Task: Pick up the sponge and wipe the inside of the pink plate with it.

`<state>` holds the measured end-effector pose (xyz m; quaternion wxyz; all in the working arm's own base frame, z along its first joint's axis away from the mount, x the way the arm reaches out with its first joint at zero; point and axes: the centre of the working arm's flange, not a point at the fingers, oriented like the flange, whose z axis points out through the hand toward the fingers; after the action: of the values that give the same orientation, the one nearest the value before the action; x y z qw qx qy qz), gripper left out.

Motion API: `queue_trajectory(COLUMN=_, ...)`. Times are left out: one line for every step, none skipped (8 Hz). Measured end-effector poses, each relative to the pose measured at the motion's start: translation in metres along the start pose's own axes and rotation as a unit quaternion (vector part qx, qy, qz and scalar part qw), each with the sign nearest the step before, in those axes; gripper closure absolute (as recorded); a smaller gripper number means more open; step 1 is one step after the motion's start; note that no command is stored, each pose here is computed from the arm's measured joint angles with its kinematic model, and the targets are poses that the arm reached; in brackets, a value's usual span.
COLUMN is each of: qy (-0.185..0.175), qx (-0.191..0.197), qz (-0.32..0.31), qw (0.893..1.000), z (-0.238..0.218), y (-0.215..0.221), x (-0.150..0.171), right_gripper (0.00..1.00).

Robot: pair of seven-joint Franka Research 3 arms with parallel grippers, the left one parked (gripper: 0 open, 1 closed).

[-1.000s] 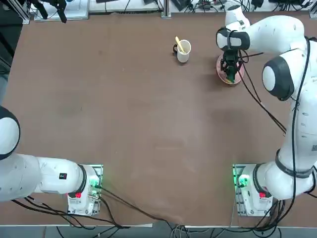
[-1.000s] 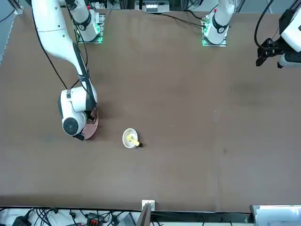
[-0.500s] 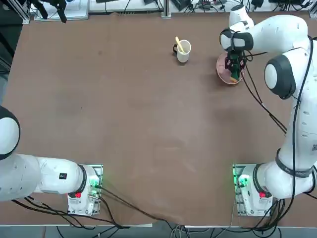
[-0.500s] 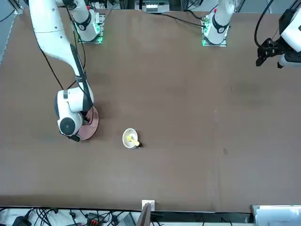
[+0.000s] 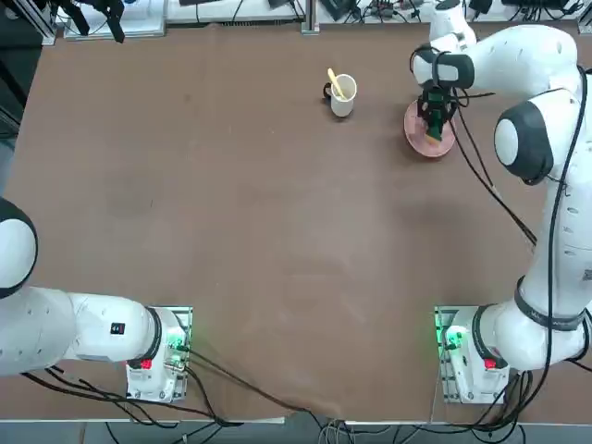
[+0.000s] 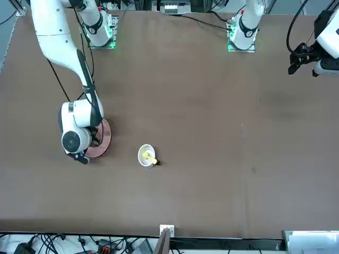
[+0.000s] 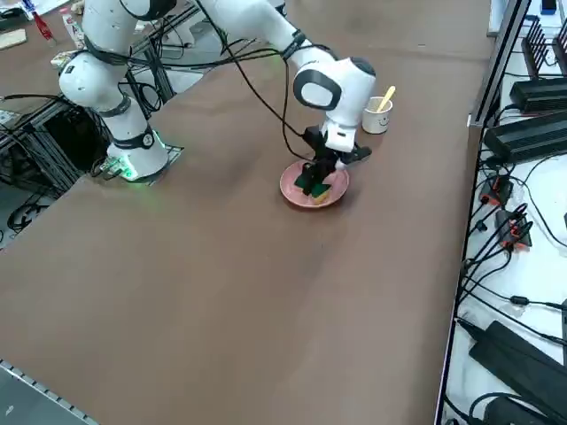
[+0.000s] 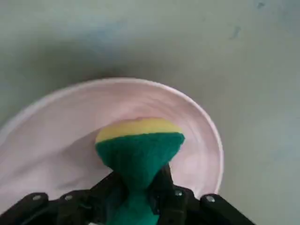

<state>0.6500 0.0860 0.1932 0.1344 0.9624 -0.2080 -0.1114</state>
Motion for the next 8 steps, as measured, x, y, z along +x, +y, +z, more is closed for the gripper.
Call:
queue_trajectory(qy=0.008, qx=0.013, qz=0.002, qw=1.000, z=-0.015, y=-0.004, x=0.003, right_gripper=0.70)
queue_trajectory(qy=0.010, qx=0.016, qz=-0.008, qw=1.000, z=-0.027, y=-0.002, x=0.005, right_gripper=0.70)
queue_trajectory(qy=0.000, qx=0.013, qz=-0.029, qw=1.000, z=-0.040, y=0.011, x=0.007, right_gripper=0.69)
queue_trajectory(qy=-0.015, qx=0.011, qz=-0.050, qw=0.999, z=-0.054, y=0.037, x=0.012, right_gripper=0.70)
queue_trajectory(qy=-0.030, qx=0.014, qz=-0.069, qw=0.997, z=-0.066, y=0.070, x=0.020, right_gripper=0.70)
queue_trajectory(qy=-0.038, qx=0.020, qz=-0.089, qw=0.995, z=-0.073, y=0.100, x=0.027, right_gripper=0.70)
queue_trajectory(qy=-0.043, qx=0.027, qz=-0.112, qw=0.992, z=-0.073, y=0.125, x=0.033, right_gripper=0.70)
queue_trajectory(qy=-0.049, qx=0.033, qz=-0.141, qw=0.988, z=-0.066, y=0.147, x=0.037, right_gripper=0.70)
